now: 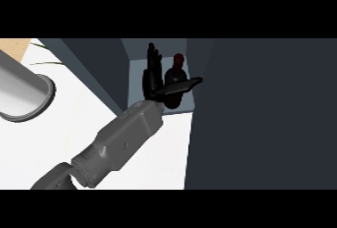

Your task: Pick up the wine, place it into the cabinet and close the cabinet

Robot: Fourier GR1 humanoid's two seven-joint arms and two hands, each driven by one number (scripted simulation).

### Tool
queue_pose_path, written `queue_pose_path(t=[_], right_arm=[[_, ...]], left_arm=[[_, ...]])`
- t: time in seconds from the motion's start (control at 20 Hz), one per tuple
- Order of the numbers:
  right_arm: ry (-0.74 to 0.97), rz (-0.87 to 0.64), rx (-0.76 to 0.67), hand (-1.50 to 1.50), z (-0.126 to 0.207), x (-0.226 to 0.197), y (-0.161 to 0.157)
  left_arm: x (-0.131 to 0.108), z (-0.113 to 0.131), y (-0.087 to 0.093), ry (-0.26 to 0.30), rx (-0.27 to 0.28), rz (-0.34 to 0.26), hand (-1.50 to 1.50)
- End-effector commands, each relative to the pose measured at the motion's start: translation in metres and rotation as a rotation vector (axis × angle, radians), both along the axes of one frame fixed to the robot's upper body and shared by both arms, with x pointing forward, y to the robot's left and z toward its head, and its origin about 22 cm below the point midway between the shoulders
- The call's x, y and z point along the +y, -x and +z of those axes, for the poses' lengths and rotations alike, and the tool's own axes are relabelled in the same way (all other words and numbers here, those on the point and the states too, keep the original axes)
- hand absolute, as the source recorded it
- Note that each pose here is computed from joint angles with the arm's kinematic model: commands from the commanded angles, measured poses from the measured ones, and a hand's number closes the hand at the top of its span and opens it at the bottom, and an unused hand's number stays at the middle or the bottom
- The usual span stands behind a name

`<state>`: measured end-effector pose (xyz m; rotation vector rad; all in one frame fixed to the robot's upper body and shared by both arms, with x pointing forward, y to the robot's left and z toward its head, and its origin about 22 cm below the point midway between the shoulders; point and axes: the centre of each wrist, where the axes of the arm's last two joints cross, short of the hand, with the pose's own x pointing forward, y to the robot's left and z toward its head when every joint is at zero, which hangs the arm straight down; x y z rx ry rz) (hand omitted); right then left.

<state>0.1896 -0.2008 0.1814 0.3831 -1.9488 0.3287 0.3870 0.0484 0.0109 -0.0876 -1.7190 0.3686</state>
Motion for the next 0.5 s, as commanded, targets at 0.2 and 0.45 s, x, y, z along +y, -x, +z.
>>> queue_pose_path(t=[0.2,0.45], right_arm=[[0.013,-0.004,0.024,-1.5,-0.006,0.005,-0.001],[0.024,-0.041,0.029,-1.5,0.004,-0.003,-0.004]], left_arm=[[-0.014,0.001,0.012,0.06,-0.04,-0.065,-1.5],[-0.017,-0.015,0.03,0.056,-0.033,-0.131,-1.5]])
